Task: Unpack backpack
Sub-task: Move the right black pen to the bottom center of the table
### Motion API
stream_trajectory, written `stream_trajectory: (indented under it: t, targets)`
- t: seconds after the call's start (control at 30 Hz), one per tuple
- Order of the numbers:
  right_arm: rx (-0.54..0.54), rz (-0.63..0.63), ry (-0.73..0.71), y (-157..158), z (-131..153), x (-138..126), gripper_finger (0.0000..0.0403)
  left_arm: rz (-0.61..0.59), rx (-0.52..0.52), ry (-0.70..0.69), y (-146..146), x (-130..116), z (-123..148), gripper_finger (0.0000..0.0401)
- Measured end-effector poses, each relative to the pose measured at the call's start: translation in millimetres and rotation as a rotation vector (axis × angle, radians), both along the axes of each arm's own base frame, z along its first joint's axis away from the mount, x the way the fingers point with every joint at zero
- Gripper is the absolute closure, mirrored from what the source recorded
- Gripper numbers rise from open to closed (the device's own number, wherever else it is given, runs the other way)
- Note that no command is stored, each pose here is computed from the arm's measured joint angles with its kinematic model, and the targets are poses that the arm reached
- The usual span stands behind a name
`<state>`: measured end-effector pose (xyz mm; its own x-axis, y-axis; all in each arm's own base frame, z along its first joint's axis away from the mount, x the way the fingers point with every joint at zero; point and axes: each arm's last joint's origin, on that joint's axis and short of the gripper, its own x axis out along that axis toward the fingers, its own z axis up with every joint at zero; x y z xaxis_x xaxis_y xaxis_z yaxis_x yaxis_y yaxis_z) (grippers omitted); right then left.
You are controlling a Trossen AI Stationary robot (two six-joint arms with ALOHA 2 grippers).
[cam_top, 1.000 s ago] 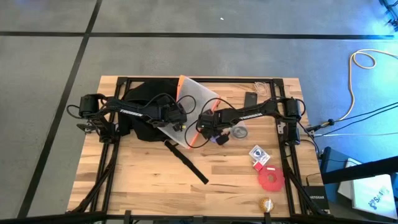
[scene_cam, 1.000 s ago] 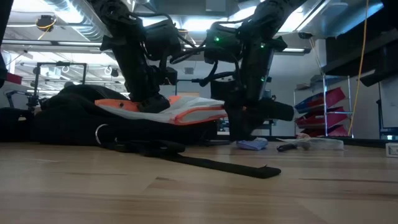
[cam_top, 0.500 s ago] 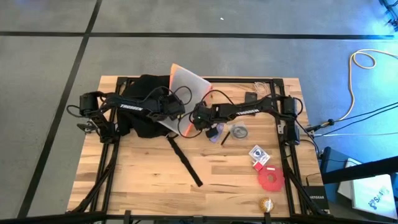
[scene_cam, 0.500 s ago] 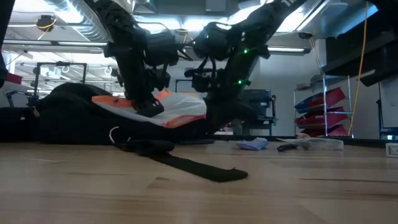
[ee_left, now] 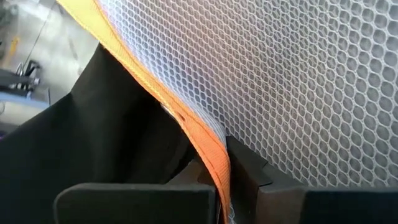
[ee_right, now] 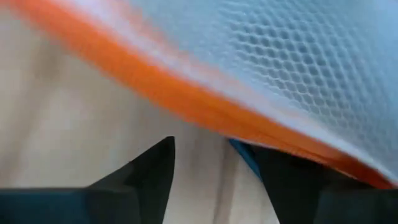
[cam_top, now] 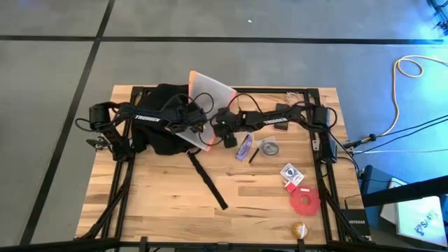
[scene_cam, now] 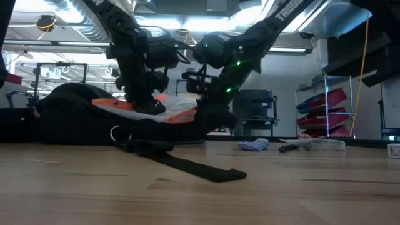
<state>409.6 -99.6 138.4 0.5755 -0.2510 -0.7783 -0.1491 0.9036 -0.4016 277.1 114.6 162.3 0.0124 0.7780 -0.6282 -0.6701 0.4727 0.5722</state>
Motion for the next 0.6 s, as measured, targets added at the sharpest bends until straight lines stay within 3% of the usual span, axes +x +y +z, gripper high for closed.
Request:
stream_trajectory:
  t: [0.33,0.6]
  targets:
    - [0.187,-0.324,-0.344,-15.8,13.1,14.5,0.0226,0.061,-0.027,0.034,8.1,-19.4,-17.6,0.0398]
    - [0.254,-0.433,-0.34,-17.3,-17.3,18.9,0.0251,0.057,-0.034,0.047,6.3,-23.3,-23.0,0.0398]
